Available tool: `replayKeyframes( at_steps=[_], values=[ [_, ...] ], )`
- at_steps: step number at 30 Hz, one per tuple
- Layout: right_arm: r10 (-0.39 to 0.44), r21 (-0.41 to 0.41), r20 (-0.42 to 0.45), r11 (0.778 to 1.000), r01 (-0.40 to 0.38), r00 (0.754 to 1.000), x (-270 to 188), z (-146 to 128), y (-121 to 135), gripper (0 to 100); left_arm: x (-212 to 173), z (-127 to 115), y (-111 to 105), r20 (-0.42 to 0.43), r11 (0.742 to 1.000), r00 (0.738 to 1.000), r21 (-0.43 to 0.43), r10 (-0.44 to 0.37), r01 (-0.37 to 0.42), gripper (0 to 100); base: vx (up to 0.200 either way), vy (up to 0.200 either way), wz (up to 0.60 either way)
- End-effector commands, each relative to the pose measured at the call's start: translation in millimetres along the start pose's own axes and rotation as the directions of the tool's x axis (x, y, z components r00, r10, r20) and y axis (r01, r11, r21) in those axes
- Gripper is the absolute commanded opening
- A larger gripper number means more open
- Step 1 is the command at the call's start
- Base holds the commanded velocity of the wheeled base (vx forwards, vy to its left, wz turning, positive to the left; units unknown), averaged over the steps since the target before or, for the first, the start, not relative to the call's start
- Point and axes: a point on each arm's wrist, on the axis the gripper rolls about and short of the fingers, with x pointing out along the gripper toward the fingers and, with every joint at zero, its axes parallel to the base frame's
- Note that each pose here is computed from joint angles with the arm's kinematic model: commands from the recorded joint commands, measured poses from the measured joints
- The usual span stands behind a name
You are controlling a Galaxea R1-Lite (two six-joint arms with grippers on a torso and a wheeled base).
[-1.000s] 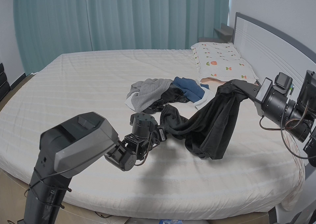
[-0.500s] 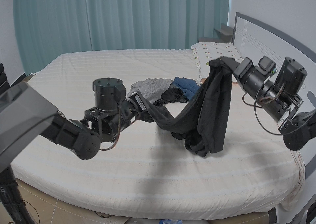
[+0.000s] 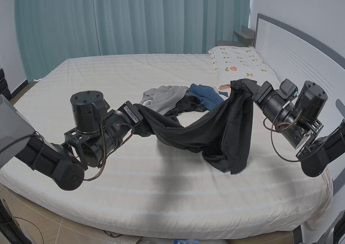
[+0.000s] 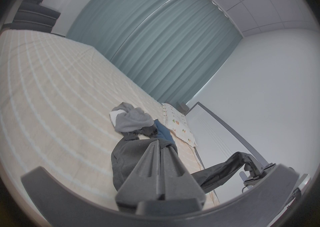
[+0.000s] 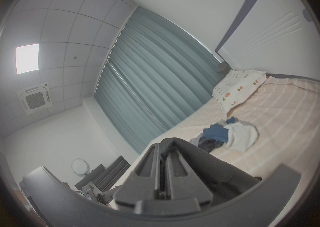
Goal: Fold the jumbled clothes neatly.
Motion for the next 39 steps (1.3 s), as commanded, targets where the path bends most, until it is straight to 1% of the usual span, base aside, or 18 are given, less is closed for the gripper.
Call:
replayKeyframes(
  at_steps=[1, 2, 3, 4, 6, 10, 16, 20, 22, 29, 32, 36, 37, 39],
  values=[
    [-0.095, -0.010, -0.107, 0.995, 0.095, 0.990, -5, -37, -30, 0, -5, -27, 28, -0.070, 0.998, 0.996, -0.027, 0.058, -0.060, 0, 0.000, 0.000, 0.00],
    [-0.095, -0.010, -0.107, 0.995, 0.095, 0.990, -5, -37, -30, 0, -5, -27, 28, -0.070, 0.998, 0.996, -0.027, 0.058, -0.060, 0, 0.000, 0.000, 0.00],
    [-0.118, -0.011, -0.117, 0.993, 0.117, 0.986, -4, -41, -37, 0, -4, -28, 28, -0.055, 0.998, 0.997, -0.035, 0.045, -0.047, 0, 0.000, 0.000, 0.00],
    [-0.122, -0.012, -0.117, 0.993, 0.122, 0.986, -3, -42, -38, 0, -5, -28, 28, -0.053, 0.998, 0.998, -0.037, 0.043, -0.045, 0, 0.000, 0.000, 0.00],
    [-0.138, -0.016, -0.131, 0.990, 0.137, 0.982, -2, -46, -44, 0, -10, -32, 34, -0.065, 0.998, 0.997, -0.033, 0.050, -0.053, 0, -0.200, 0.000, 0.00],
    [-0.141, -0.016, -0.139, 0.990, 0.140, 0.980, -2, -49, -45, 0, -14, -34, 37, -0.069, 0.998, 0.996, -0.034, 0.048, -0.051, 0, -0.200, 0.000, 0.00],
    [-0.151, -0.019, -0.154, 0.988, 0.150, 0.976, -1, -55, -48, 0, -13, -32, 37, -0.047, 0.999, 0.998, -0.043, 0.031, -0.033, 0, 0.000, 0.000, 0.00],
    [-0.153, -0.020, -0.158, 0.988, 0.152, 0.975, -1, -57, -49, 0, -7, -33, 40, -0.042, 0.998, 0.998, -0.045, 0.043, -0.045, 0, 0.000, 0.000, 0.00],
    [-0.151, -0.019, -0.156, 0.989, 0.150, 0.976, -1, -57, -48, 0, -6, -29, 43, -0.030, 0.997, 0.998, -0.051, 0.051, -0.052, 0, 0.000, 0.000, 0.00],
    [-0.137, -0.025, -0.140, 0.990, 0.135, 0.981, -2, -52, -41, 0, -6, -22, 46, -0.011, 0.997, 0.998, -0.054, 0.057, -0.058, 0, 0.000, 0.200, 0.00],
    [-0.122, -0.023, -0.138, 0.993, 0.119, 0.983, -4, -51, -35, 0, -9, -16, 43, 0.005, 0.997, 0.999, -0.054, 0.048, -0.048, 0, 0.000, 0.200, 0.00],
    [-0.156, -0.043, -0.086, 0.987, 0.153, 0.984, -2, -48, -31, 0, -12, -11, 41, 0.019, 0.998, 0.999, -0.056, 0.041, -0.040, 0, 0.000, 0.200, 0.00],
    [-0.156, -0.043, -0.086, 0.987, 0.153, 0.984, -2, -48, -31, 0, -12, -11, 41, 0.019, 0.998, 0.999, -0.056, 0.041, -0.040, 0, 0.000, 0.200, 0.00],
    [-0.163, -0.070, -0.078, 0.985, 0.158, 0.983, -2, -49, -29, 0, -15, -9, 41, 0.019, 0.998, 0.999, -0.054, 0.043, -0.042, 0, 0.000, 0.200, 0.00]
  ],
)
